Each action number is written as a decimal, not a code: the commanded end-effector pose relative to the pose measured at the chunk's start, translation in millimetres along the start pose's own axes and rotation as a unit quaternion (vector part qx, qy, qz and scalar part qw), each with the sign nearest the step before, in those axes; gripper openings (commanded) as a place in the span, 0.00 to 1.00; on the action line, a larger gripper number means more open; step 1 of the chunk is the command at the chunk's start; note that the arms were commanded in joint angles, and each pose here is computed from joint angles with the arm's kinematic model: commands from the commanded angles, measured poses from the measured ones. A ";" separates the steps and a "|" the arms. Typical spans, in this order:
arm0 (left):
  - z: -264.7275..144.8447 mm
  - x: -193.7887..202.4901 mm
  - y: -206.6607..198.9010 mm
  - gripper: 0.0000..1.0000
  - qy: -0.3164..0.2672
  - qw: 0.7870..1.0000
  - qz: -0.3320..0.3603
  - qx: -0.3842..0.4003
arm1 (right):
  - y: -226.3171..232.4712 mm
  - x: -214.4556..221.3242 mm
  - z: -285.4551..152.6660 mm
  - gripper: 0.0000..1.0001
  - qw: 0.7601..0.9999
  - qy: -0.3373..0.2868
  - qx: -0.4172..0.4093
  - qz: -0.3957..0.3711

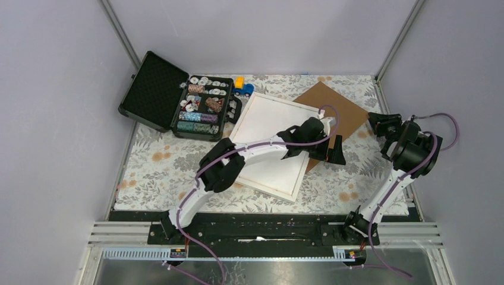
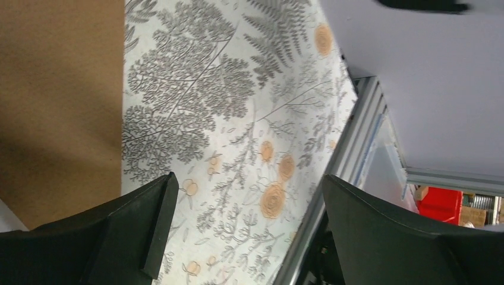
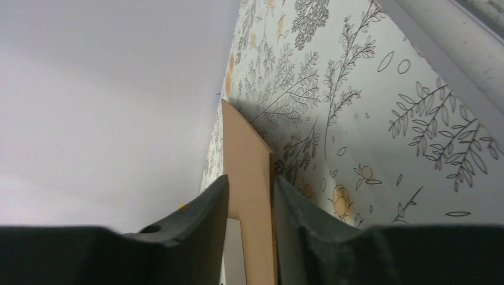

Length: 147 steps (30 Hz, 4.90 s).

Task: Put the photo into the frame
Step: Pick up the photo frame item at the center of the board, then turn over the photo frame item on the photo frame.

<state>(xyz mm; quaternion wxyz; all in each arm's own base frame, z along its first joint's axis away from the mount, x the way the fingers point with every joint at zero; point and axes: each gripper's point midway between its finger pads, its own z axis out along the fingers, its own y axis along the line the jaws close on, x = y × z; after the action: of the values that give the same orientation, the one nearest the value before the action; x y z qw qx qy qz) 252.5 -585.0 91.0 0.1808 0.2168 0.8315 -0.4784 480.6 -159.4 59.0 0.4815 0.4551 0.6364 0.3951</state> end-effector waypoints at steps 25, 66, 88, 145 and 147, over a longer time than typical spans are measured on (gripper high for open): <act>-97.8 -35.9 18.0 0.99 -0.032 0.970 0.121 -0.206 | 131.8 -15.6 -47.3 0.00 0.994 0.022 -0.104 0.000; -16.8 -85.0 9.3 0.72 -0.147 0.673 0.586 -0.427 | 178.2 -5.5 -67.5 0.00 0.994 0.042 -0.101 0.000; -36.1 -97.2 -43.0 0.00 -0.231 0.607 0.597 -0.472 | 197.3 -1.0 -93.9 0.40 0.996 0.048 -0.041 -0.070; -371.9 -170.9 47.9 0.00 -0.365 0.928 -0.078 0.014 | 265.8 194.0 -134.2 1.00 0.924 0.330 -0.088 -0.174; -379.7 -159.0 70.2 0.00 -0.350 0.929 -0.114 0.048 | 227.4 220.0 -127.4 1.00 0.914 0.363 -0.064 -0.170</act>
<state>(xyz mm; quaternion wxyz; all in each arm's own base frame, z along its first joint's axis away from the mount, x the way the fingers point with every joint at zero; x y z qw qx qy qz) 410.5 -255.9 267.9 0.4571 -0.0695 0.7776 -0.4262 382.3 74.8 312.5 0.3582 0.1731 0.7748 0.4913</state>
